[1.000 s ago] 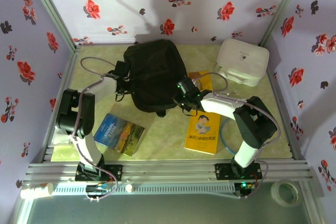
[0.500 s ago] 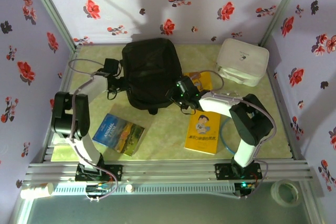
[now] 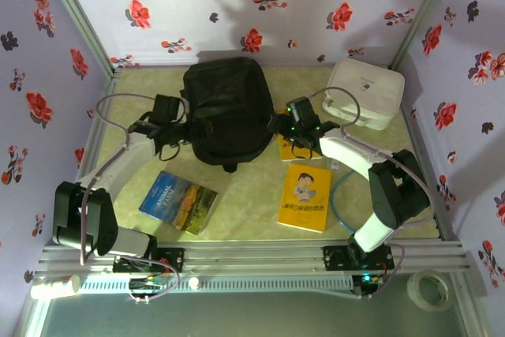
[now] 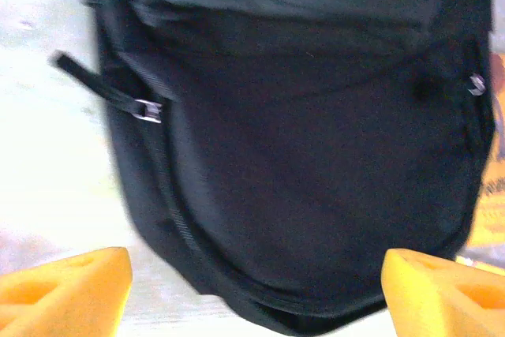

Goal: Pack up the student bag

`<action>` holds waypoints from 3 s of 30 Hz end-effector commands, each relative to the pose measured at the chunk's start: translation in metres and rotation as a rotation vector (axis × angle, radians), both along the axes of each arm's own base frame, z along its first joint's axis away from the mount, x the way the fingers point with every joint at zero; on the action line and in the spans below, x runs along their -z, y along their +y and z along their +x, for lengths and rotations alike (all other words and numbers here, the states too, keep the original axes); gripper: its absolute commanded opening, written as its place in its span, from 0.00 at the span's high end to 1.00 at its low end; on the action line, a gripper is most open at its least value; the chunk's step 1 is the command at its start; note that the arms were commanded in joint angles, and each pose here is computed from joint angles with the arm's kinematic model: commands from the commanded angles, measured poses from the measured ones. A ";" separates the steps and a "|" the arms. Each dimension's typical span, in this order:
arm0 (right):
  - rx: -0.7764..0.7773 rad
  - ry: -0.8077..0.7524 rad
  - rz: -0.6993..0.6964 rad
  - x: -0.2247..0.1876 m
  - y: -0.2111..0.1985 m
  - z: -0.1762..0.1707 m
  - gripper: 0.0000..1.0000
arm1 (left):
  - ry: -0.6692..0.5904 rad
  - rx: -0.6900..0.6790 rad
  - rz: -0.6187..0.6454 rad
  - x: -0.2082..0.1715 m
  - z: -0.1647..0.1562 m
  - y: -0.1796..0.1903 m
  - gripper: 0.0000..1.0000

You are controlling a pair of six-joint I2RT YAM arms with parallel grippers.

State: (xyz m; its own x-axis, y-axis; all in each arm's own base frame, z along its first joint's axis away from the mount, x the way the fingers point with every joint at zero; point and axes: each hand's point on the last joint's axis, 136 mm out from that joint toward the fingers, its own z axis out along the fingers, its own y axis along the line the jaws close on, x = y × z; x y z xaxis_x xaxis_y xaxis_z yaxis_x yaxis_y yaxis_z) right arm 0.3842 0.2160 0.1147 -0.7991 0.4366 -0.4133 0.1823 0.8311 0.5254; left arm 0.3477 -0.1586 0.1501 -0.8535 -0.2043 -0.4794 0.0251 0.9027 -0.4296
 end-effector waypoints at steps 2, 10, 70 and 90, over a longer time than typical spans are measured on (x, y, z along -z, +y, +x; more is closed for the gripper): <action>-0.148 0.070 -0.084 0.012 0.002 0.009 0.31 | -0.044 0.123 -0.018 -0.009 0.001 -0.040 0.16; -0.286 0.138 0.062 0.035 0.058 0.037 0.53 | 0.061 0.139 0.043 0.031 0.043 -0.069 0.21; -0.221 0.297 -0.208 0.089 -0.077 0.014 0.69 | 0.250 0.215 0.035 0.112 0.030 -0.250 0.31; -0.198 0.335 -0.103 0.102 -0.064 0.008 0.75 | 0.340 0.267 -0.143 0.099 0.029 -0.277 0.37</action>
